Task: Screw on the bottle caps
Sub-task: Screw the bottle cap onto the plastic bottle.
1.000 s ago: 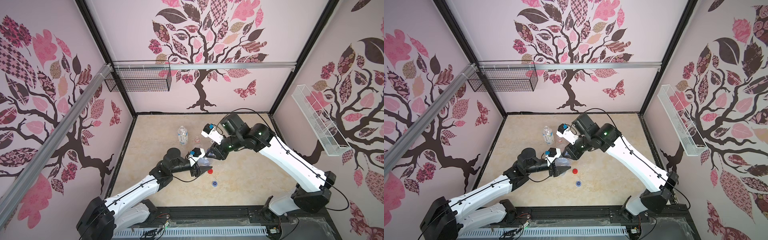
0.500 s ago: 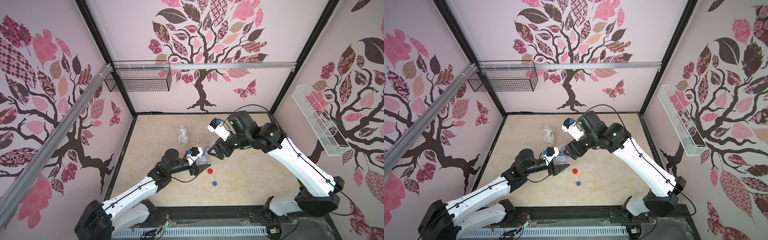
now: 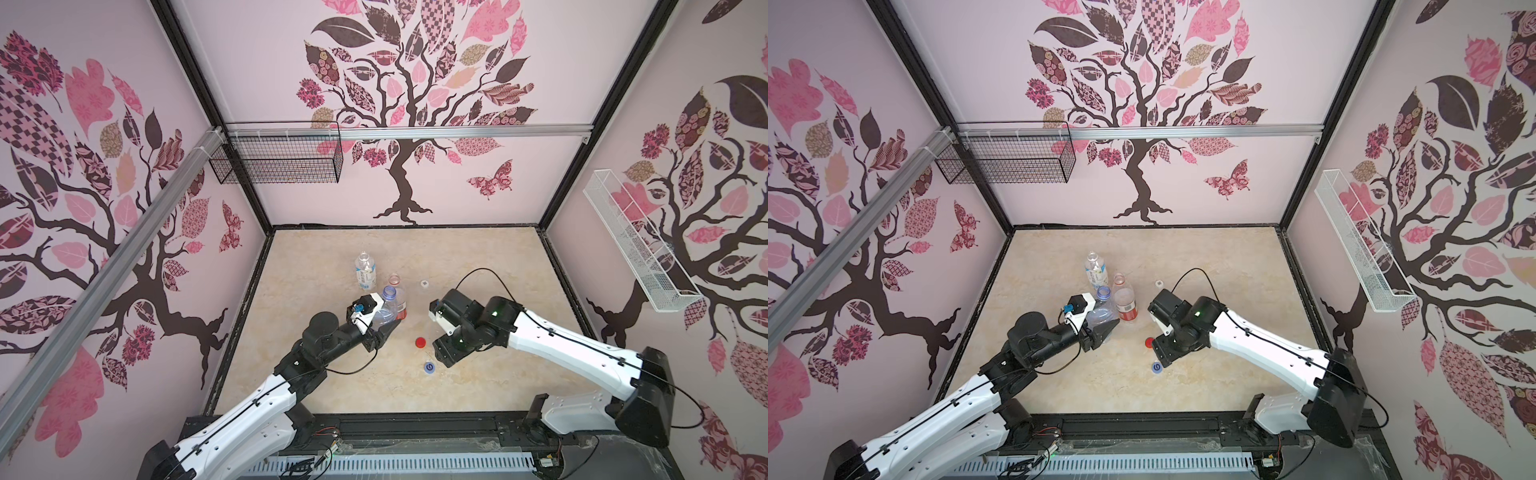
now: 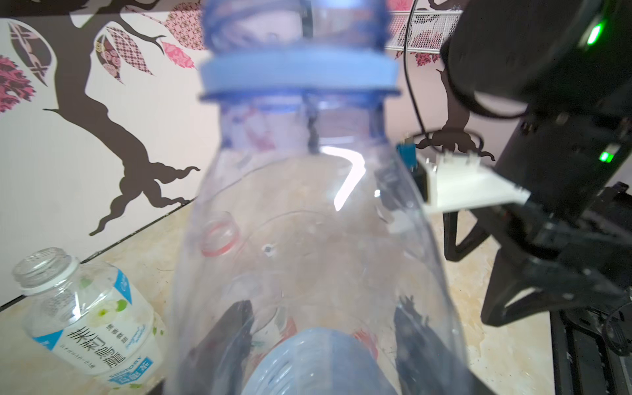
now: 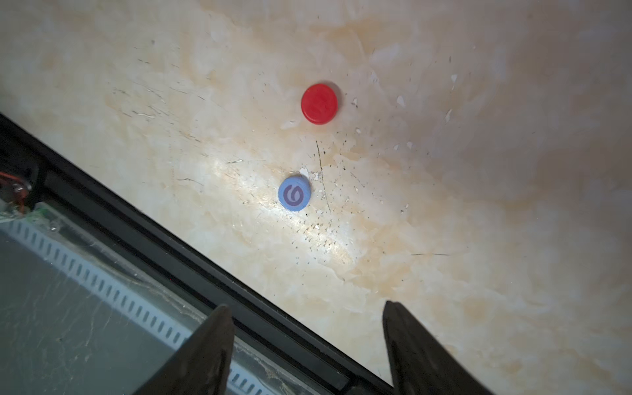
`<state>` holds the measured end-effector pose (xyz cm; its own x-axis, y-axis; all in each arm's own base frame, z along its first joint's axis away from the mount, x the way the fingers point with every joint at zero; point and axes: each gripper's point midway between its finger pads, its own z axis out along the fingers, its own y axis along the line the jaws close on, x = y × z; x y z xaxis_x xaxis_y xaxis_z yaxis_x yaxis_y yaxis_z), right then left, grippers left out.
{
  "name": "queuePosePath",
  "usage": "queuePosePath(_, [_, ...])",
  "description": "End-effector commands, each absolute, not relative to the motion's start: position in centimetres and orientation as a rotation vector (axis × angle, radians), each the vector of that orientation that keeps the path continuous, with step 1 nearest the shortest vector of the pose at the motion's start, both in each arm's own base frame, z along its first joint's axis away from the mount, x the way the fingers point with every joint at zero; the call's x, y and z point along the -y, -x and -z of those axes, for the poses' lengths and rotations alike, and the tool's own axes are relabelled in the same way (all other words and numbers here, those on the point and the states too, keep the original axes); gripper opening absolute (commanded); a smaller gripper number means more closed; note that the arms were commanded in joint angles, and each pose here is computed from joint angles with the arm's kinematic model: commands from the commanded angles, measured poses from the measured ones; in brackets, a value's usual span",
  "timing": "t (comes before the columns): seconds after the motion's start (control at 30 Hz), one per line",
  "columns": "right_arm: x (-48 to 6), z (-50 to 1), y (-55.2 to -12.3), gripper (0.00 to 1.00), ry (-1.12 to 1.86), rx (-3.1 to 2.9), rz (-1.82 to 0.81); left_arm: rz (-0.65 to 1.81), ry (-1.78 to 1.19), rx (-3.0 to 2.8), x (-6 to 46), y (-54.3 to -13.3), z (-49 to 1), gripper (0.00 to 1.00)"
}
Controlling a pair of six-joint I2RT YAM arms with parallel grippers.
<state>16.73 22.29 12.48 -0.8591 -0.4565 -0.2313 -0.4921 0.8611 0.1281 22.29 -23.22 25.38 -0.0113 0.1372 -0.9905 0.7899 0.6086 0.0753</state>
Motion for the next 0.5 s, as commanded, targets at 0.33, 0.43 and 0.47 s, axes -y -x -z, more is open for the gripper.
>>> queuePosePath(0.33, [-26.9,-5.4,-17.8,0.62,0.560,-2.876,-0.158,0.598,-0.799,-1.531,22.2,-21.8,-25.4,0.69])
queuePosePath(0.43, [-27.5,-4.2,-17.6,0.57,0.567,-2.900,-0.164,0.611,-0.802,-1.532,22.3,-21.7,-25.3,0.68])
queuePosePath(0.47, [-27.6,-3.9,-17.6,0.56,0.572,-2.910,-0.165,0.616,-0.802,-1.532,22.4,-21.6,-25.4,0.68])
